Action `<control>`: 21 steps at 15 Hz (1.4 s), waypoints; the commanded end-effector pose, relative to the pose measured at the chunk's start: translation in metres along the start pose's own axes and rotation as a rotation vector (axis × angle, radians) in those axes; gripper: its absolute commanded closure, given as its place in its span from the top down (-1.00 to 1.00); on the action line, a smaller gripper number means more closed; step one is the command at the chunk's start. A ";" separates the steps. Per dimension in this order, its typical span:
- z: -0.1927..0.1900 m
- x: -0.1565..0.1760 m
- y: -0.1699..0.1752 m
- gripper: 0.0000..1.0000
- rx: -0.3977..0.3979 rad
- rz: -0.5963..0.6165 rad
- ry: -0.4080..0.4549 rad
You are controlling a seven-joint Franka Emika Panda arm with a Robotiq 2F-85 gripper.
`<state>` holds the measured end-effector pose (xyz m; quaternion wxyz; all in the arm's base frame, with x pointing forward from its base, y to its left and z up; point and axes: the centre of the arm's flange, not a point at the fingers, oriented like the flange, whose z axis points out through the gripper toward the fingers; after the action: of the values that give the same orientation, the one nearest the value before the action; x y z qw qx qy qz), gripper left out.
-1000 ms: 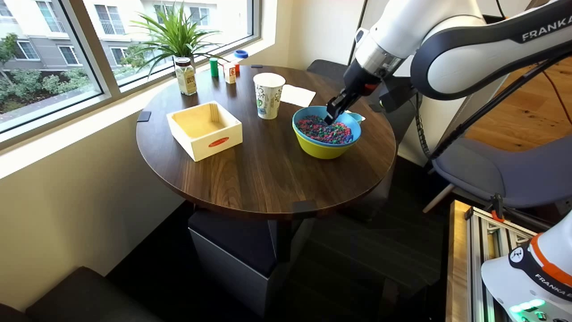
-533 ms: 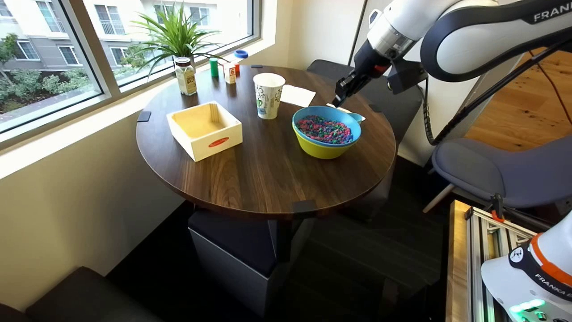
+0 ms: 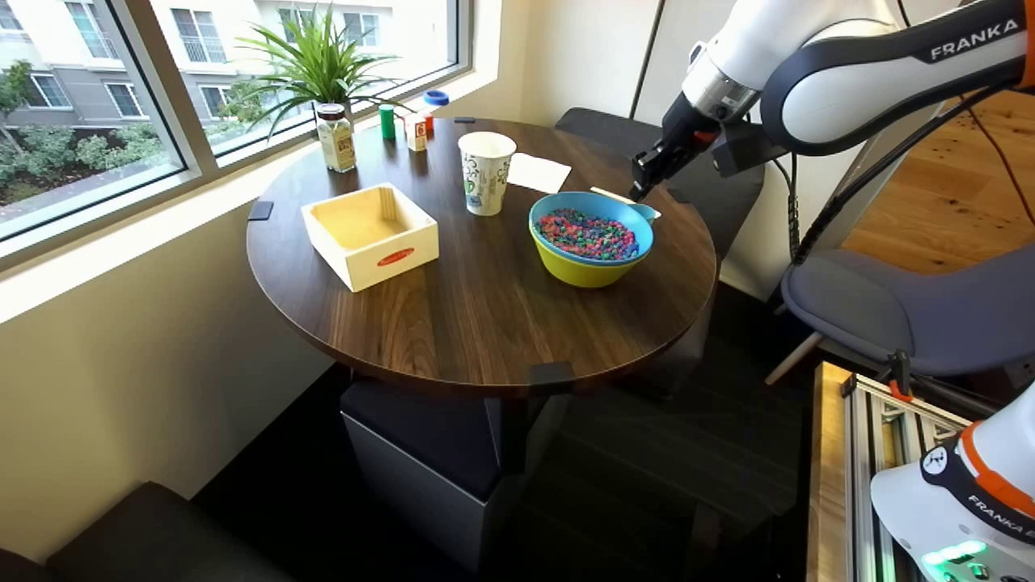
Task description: Put some cereal in the blue measuring spoon then place the cereal back in the blue bowl using the measuring spoon
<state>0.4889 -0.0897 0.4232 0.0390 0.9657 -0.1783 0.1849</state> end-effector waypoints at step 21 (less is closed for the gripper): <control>-0.012 0.021 0.012 1.00 -0.033 0.007 0.121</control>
<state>0.4952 -0.1108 0.4254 0.0534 0.9585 -0.1843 0.2106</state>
